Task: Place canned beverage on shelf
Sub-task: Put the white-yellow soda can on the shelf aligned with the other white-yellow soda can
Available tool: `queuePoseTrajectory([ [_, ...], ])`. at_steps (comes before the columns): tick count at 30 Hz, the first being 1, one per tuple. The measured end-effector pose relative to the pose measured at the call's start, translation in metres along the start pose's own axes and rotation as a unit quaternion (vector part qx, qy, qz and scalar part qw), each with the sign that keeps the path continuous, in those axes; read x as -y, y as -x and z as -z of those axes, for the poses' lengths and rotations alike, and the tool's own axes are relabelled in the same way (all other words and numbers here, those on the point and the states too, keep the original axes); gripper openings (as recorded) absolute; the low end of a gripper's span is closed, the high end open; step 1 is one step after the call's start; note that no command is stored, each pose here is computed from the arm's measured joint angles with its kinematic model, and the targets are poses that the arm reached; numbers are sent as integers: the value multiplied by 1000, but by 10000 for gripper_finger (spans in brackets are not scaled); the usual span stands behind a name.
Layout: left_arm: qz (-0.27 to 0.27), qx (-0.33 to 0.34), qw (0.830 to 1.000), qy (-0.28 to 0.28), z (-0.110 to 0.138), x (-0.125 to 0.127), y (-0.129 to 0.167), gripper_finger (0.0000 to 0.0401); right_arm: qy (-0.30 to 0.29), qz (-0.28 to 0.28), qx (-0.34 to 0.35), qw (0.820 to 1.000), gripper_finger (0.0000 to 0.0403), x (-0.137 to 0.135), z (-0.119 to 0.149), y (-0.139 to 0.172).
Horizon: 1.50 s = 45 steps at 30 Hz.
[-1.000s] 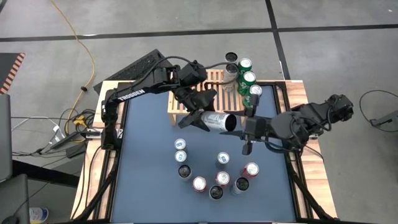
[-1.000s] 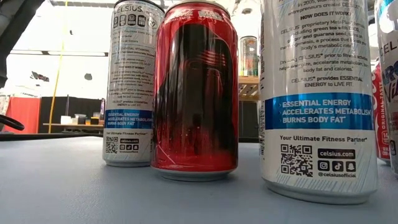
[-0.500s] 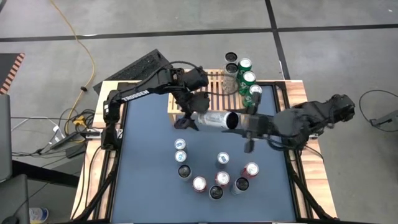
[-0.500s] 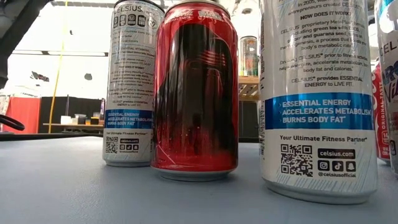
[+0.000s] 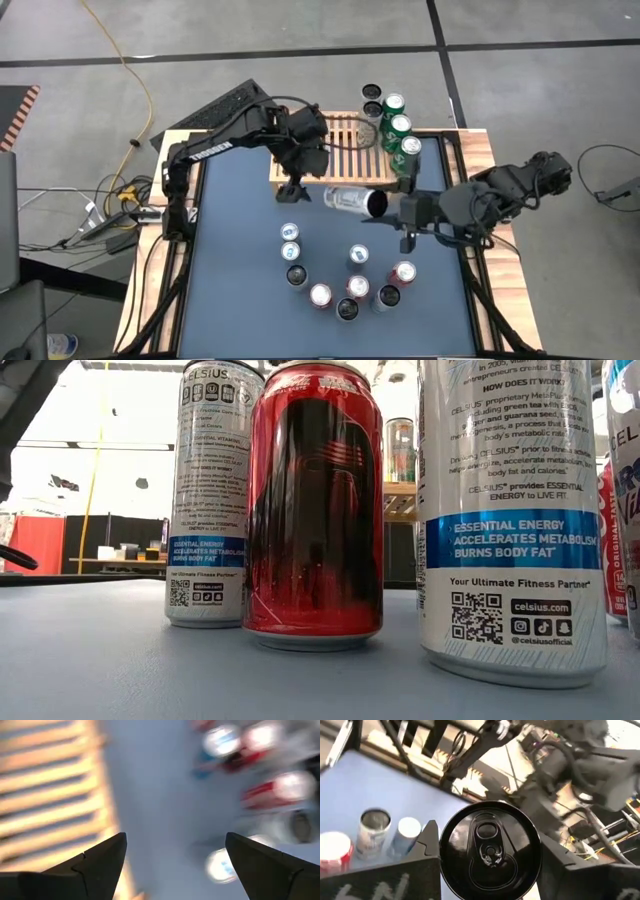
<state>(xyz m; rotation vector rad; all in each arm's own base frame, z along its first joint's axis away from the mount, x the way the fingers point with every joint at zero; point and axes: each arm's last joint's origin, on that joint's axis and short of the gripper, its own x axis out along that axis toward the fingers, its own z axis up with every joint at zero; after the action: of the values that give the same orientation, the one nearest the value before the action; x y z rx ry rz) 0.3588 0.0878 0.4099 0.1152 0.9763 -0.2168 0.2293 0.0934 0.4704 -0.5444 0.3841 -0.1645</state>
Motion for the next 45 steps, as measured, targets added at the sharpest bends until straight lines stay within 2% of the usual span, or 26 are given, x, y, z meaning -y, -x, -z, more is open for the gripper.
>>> queuePoseTrajectory([
  [3, -80, -30, 996, 15, 6, -8, 9, 329, 21, 7, -21, 1000, 167, -3, 4, 2],
  [5, -91, -20, 995, 20, 8, -10, 17, 329, -6, 31, -36, 999, 167, 1, 7, -1],
  [8, -88, 12, 995, 47, 9, -13, 30, 330, -65, 33, -73, 995, 167, 16, 15, -2],
  [12, -88, 47, 992, 77, 11, -14, 46, 330, -153, 38, -117, 981, 167, 39, 25, -7],
  [18, -33, 111, 989, 87, 5, -11, 54, 330, -215, 17, -170, 961, 167, 64, 44, -19],
  [22, -18, 122, 988, 96, 4, -10, 54, 330, -233, 42, -206, 950, 167, 80, 57, -35],
  [25, -15, 120, 988, 100, 2, -10, 51, 330, -222, 56, -241, 943, 167, 88, 68, -51],
  [32, -17, 140, 985, 100, -4, -11, 47, 329, -239, 14, -301, 923, 167, 98, 91, -90],
  [38, -23, 146, 983, 109, -6, -12, 47, 329, -294, 53, -311, 902, 167, 108, 100, -98],
  [45, -27, 169, 978, 116, -11, -15, 46, 329, -380, 100, -316, 864, 167, 112, 104, -98],
])
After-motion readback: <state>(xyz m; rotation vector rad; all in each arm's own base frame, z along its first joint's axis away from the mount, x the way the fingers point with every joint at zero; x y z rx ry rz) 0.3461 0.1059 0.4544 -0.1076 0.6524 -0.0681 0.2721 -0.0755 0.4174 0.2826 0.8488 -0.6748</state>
